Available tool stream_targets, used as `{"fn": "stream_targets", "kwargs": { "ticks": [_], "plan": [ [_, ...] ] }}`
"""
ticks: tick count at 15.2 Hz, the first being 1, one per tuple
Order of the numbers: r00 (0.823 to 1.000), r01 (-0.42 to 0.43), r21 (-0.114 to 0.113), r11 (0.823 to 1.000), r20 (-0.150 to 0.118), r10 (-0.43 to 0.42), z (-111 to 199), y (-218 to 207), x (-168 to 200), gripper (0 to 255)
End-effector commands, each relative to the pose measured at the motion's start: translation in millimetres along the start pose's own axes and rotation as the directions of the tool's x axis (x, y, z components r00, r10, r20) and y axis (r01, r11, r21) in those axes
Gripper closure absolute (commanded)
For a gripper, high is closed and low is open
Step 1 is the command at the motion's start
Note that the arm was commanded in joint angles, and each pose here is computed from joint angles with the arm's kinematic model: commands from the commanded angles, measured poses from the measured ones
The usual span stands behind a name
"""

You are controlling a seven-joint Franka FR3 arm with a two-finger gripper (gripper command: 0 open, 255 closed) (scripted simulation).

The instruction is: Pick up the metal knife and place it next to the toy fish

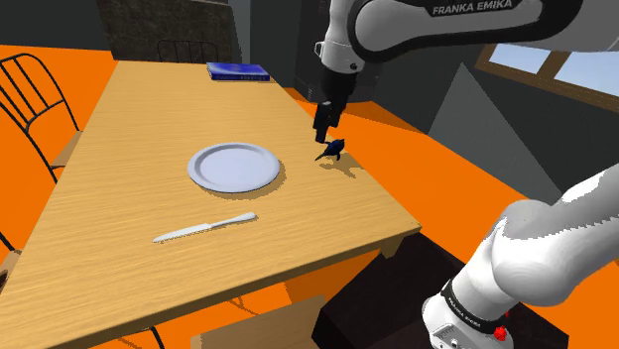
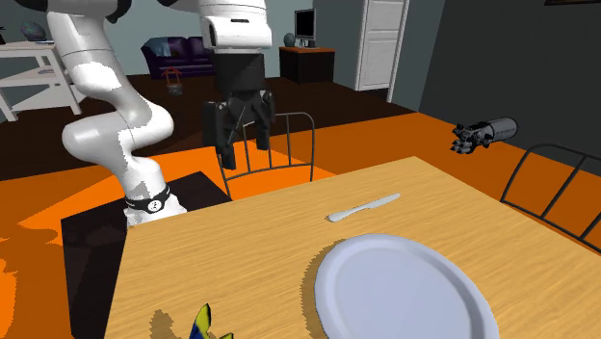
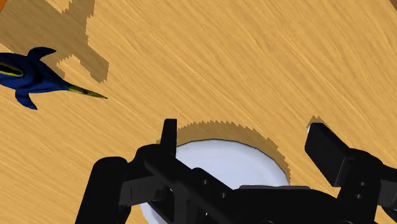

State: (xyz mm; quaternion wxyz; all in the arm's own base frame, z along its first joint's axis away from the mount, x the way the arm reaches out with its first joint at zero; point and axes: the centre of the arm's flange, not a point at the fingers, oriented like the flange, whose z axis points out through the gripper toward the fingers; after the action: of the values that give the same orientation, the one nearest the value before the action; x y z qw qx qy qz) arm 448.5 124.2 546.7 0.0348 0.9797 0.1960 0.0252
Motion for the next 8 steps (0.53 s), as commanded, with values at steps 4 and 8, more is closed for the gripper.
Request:
{"fn": "stream_targets", "kwargs": {
  "ticks": [4, 8],
  "plan": [
    [0.988, 0.149, 0.0, 0.989, 0.033, -0.149, 27, -35, 55, 0],
    [0.963, 0.264, 0.003, 0.964, 0.059, -0.264, 49, -70, 93, 0]
  ]
}}
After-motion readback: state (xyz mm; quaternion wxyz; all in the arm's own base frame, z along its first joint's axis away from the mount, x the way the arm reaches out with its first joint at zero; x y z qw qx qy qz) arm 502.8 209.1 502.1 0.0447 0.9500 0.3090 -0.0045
